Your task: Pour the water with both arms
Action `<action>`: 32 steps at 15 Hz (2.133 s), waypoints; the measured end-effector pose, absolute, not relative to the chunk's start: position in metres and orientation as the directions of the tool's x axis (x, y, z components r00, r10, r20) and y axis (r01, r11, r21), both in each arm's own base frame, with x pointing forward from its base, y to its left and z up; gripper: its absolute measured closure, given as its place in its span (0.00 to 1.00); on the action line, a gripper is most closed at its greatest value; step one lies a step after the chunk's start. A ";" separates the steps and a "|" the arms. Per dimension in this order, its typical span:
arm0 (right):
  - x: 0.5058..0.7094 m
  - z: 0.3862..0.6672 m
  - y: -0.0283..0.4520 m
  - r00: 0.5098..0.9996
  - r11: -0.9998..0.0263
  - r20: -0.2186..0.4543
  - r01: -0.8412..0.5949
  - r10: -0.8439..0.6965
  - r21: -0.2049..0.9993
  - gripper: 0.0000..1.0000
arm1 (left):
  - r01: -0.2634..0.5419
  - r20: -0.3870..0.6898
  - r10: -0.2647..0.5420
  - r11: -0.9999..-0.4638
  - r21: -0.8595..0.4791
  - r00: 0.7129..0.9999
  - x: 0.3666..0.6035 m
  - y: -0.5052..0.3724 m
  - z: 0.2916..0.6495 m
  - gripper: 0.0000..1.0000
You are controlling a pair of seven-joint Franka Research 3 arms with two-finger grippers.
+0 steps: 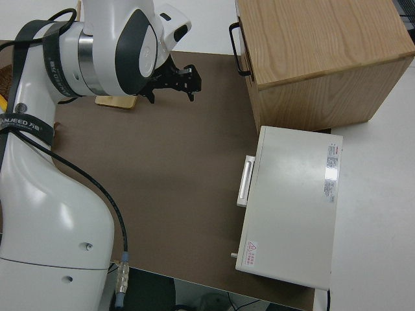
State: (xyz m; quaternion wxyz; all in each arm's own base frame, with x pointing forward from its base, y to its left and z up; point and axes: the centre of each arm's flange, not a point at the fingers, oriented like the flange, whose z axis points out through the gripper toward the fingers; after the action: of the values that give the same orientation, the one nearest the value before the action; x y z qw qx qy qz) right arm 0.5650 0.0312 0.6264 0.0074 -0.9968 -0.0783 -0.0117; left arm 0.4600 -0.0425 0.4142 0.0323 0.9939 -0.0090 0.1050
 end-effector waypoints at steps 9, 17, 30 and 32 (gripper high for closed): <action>0.565 0.626 0.031 0.987 -0.988 0.025 0.156 0.156 -0.013 0.01 | 0.110 0.434 0.136 -0.990 0.084 0.891 0.483 0.009 0.456 0.36; 0.565 0.626 0.031 0.987 -0.988 0.025 0.156 0.156 -0.013 0.01 | 0.173 0.573 0.185 -0.982 0.075 0.799 0.505 0.054 0.535 0.36; 0.565 0.626 0.031 0.987 -0.988 0.025 0.156 0.156 -0.013 0.01 | 0.281 0.693 0.214 -0.960 0.018 0.689 0.561 0.158 0.613 0.36; 0.565 0.626 0.031 0.987 -0.988 0.025 0.156 0.156 -0.013 0.01 | 0.276 0.693 0.179 -0.961 -0.030 0.699 0.564 0.185 0.612 0.36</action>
State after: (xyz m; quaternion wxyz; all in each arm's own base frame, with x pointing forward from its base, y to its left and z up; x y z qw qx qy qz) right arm 0.5650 0.0312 0.6265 0.0074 -0.9968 -0.0783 -0.0118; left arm 0.5636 0.1855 0.6119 -0.0657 0.9193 0.1237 0.3678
